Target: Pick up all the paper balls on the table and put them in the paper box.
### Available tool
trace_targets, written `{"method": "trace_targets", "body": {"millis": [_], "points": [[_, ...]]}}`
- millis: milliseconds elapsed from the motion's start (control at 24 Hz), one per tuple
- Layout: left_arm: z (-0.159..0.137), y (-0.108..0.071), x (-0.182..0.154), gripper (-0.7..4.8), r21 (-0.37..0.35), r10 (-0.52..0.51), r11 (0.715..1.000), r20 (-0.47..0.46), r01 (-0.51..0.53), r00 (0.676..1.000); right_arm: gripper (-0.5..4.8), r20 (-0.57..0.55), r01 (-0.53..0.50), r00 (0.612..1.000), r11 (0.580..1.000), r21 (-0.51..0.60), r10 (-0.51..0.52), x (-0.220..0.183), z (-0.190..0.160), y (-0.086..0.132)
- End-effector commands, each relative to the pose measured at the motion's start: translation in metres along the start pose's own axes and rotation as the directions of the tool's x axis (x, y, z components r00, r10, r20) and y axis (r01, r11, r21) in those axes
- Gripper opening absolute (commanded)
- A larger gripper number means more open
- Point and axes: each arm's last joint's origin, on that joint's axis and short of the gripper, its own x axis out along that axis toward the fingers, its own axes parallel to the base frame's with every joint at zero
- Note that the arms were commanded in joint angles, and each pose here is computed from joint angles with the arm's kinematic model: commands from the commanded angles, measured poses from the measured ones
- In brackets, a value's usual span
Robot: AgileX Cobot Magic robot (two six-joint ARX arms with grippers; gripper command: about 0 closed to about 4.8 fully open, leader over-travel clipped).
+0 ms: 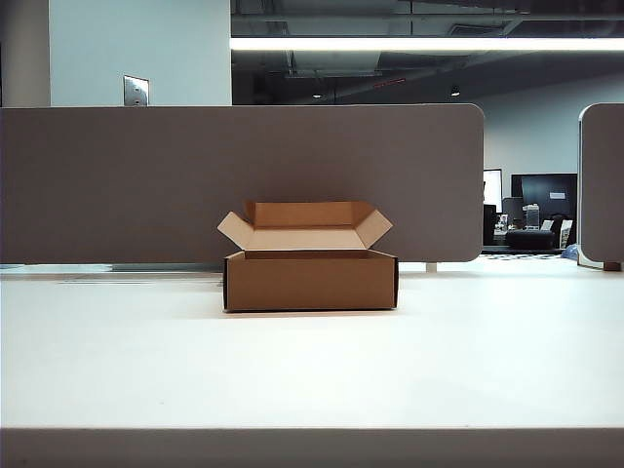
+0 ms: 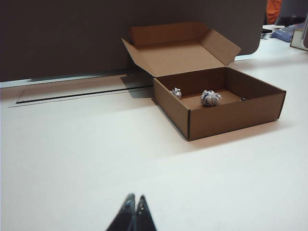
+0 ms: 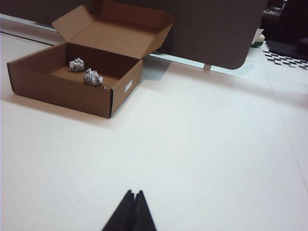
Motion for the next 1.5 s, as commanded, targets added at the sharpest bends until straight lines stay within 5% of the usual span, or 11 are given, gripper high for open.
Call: {"method": "trace_targets", "body": {"millis": [42, 500, 1500], "points": [[0.003, 0.003, 0.0, -0.06, -0.006, 0.036, 0.999, 0.027, -0.036, 0.999, -0.06, 0.049, 0.011, 0.999, 1.0, 0.01, -0.012, 0.003, -0.003, 0.001], [0.002, 0.028, 0.0, -0.06, -0.034, 0.041, 0.999, 0.024, -0.041, 0.999, -0.06, 0.002, 0.057, 0.998, 0.998, 0.035, -0.057, 0.008, -0.019, 0.002], [-0.001, 0.029, -0.001, -0.06, -0.038, 0.039, 0.999, -0.002, -0.039, 0.999, -0.05, 0.002, 0.054, 0.999, 0.998, 0.033, -0.054, 0.008, -0.019, 0.002]]}}
